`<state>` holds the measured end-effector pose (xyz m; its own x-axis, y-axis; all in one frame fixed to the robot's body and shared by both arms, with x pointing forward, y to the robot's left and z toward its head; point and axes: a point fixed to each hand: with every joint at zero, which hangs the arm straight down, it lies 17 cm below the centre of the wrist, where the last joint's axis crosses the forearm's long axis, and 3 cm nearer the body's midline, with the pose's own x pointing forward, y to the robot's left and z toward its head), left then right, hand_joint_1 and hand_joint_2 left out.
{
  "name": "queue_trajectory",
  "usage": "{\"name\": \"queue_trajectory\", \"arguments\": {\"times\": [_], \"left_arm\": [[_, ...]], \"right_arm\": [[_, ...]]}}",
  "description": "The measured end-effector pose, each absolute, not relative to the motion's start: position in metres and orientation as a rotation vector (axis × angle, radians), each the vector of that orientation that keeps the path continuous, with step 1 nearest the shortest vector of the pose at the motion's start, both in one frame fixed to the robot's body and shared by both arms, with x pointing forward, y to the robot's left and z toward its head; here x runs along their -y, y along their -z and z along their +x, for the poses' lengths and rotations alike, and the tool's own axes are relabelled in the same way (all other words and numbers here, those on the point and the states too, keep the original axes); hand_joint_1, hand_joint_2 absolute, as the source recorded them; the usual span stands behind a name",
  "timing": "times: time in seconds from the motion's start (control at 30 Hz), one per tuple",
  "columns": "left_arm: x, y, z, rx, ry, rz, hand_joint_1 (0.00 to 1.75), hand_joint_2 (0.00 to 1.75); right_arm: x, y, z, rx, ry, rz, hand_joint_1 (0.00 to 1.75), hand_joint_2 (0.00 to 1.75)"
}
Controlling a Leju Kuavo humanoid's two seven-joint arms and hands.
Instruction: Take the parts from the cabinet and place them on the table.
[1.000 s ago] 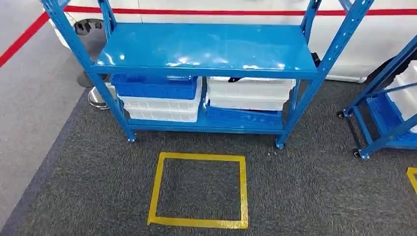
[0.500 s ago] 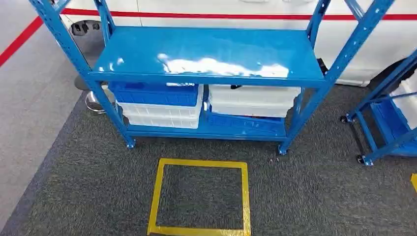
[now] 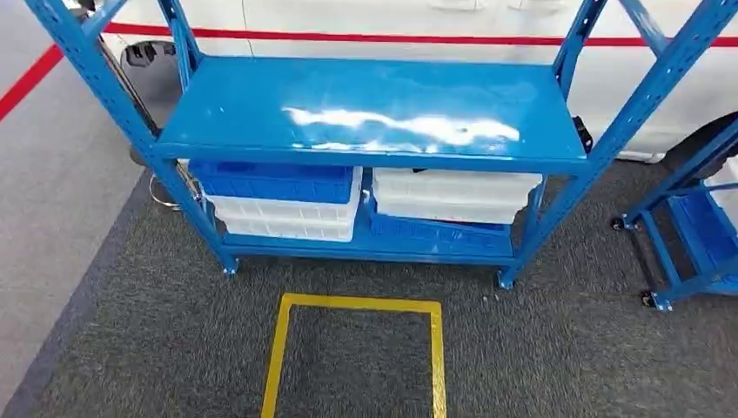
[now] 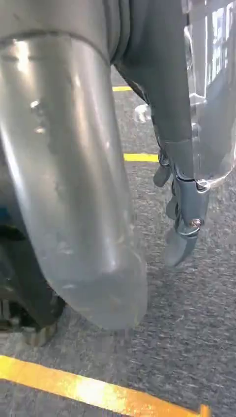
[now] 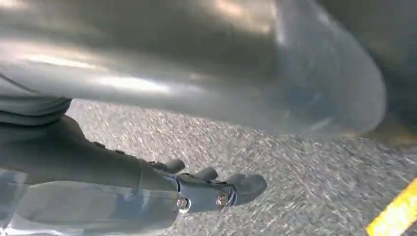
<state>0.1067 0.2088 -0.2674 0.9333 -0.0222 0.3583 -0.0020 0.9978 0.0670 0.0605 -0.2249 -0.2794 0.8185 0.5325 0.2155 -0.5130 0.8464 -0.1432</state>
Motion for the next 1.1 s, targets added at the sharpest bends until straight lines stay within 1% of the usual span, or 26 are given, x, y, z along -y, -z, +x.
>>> {"name": "queue_trajectory", "arguments": {"times": [0.6,0.63,0.67,1.1], "left_arm": [[-0.2097,0.2678,0.1052,0.368,0.060,0.083,0.00,0.00],[-0.2103,0.2679,0.1052,0.368,0.068,0.088,0.00,0.00],[-0.2108,0.2681,0.1049,0.366,0.076,0.093,0.00,1.75],[-0.2147,0.2694,0.1027,0.348,0.111,0.120,0.00,1.75]], "right_arm": [[0.2234,0.2789,0.0643,0.254,-0.554,-0.081,0.00,0.00],[0.2244,0.2790,0.0644,0.252,-0.551,-0.086,0.00,1.75],[0.2254,0.2791,0.0646,0.250,-0.547,-0.091,0.00,1.75],[0.2253,0.2789,0.0658,0.249,-0.507,-0.089,0.00,1.75]]}}
